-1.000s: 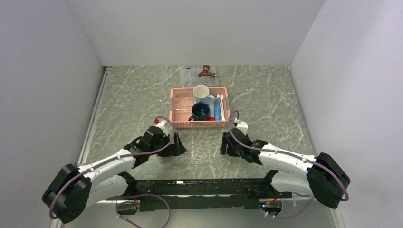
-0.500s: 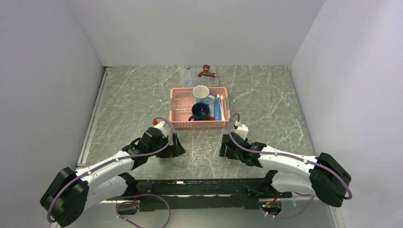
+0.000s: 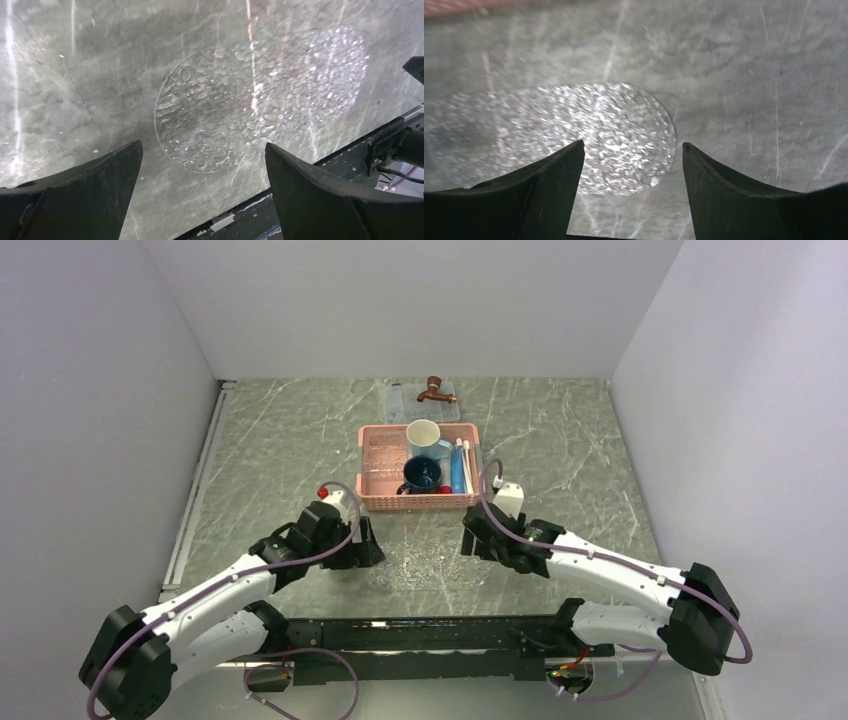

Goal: Prepare toiletry sets of a toothbrush and toothpaste on the tray

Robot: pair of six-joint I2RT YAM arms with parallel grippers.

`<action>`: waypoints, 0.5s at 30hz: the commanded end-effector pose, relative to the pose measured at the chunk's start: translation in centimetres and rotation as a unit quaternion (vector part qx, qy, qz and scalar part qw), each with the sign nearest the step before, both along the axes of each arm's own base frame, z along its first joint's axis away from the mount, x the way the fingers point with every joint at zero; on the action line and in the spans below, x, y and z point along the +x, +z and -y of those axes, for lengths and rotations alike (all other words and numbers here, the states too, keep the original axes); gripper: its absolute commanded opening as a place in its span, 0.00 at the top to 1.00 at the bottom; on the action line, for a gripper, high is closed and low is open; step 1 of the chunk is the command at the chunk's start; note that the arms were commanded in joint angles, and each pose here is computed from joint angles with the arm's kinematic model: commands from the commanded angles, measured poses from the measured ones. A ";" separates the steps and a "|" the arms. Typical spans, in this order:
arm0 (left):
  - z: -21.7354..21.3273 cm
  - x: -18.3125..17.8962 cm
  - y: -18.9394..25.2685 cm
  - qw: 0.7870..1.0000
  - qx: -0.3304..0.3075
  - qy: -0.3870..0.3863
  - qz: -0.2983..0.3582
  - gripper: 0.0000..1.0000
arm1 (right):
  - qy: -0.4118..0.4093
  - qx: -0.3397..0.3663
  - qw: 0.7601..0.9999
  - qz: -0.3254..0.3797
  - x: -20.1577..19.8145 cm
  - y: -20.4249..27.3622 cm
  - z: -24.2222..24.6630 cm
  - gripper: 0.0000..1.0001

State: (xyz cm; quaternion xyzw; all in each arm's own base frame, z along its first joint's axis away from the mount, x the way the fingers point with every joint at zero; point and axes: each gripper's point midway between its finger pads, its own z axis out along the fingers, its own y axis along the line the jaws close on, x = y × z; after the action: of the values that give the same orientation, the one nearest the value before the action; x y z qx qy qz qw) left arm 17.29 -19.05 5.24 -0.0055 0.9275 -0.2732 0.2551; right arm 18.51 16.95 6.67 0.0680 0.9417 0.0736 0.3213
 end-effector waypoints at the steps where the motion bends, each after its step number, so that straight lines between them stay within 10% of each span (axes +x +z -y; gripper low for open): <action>1: -0.4 1.7 4.4 0.998 0.014 0.005 0.056 0.01 | 0.012 -0.020 0.999 0.047 2.3 4.1 -0.7 0.26; 15: -4.5 1.3 14.2 0.984 0.058 0.010 0.168 0.01 | 0.069 -0.019 0.992 0.107 8.2 11.9 -6.8 0.27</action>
State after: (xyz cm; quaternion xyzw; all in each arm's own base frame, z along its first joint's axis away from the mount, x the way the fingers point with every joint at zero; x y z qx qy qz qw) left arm 19.12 -16.56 17.17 0.0246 0.8911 -0.2464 0.3803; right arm 24.95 22.69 15.89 0.0053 0.9175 0.0846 0.3887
